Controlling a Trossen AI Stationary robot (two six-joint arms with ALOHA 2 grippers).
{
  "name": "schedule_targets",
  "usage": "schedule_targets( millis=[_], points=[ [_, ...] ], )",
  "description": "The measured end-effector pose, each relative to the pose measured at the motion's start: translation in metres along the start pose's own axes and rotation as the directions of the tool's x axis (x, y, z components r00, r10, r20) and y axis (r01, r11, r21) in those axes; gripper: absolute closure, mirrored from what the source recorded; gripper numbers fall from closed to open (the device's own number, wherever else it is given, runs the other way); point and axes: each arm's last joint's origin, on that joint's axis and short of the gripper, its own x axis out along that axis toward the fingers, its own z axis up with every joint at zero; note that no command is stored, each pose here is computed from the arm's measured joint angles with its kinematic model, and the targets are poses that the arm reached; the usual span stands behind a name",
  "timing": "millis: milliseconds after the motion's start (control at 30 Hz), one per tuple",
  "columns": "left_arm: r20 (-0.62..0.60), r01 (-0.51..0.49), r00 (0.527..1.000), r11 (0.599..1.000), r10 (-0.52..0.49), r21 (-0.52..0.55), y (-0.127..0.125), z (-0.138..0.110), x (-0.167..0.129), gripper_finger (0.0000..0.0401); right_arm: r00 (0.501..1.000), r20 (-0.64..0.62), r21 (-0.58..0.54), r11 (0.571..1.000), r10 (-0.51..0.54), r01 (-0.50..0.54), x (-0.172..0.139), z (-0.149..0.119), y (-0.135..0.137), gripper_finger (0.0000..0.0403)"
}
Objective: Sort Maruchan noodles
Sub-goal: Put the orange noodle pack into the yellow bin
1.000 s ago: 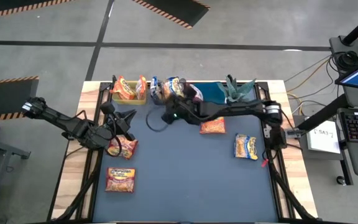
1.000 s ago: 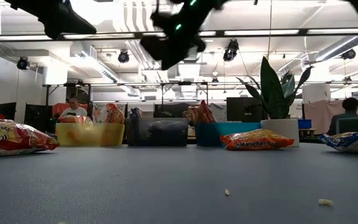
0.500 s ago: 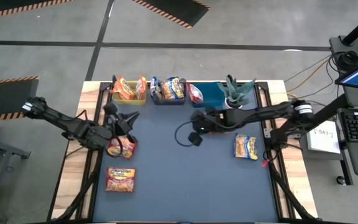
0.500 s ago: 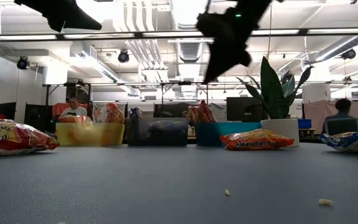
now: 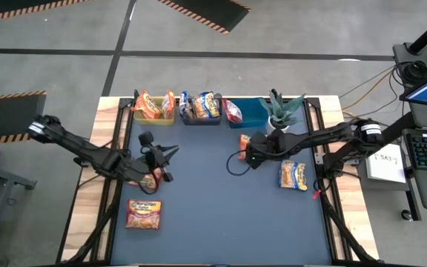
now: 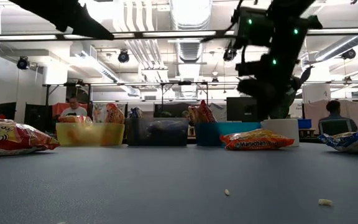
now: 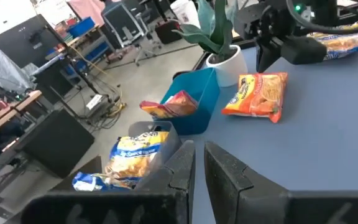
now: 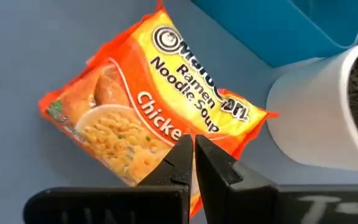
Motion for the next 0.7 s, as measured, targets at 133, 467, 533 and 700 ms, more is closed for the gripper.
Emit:
schedule_targets(
  millis=[133, 467, 533, 700],
  points=[
    [-0.005, -0.002, 1.000, 1.000, 0.002, 0.004, -0.010, -0.001, 0.006, 0.0384, 0.999, 0.023, -0.017, 0.999, -0.032, 0.033, 0.011, -0.005, 0.003, 0.0394],
    [-0.003, 0.003, 1.000, 1.000, -0.003, -0.004, -0.018, -0.001, 0.011, 0.0384, 1.000, 0.013, -0.027, 1.000, 0.014, -0.014, 0.035, -0.006, 0.021, 0.0394],
    [0.004, 0.042, 0.999, 0.999, -0.042, -0.013, -0.018, -0.001, 0.012, 0.0384, 0.994, 0.020, -0.018, 0.994, 0.106, -0.106, 0.035, 0.000, 0.030, 0.0394],
    [0.022, 0.166, 0.986, 0.985, -0.165, -0.039, -0.022, 0.001, 0.013, 0.0384, 0.875, 0.143, -0.114, 0.886, 0.463, -0.450, 0.015, 0.016, 0.065, 0.0394]
  ],
)
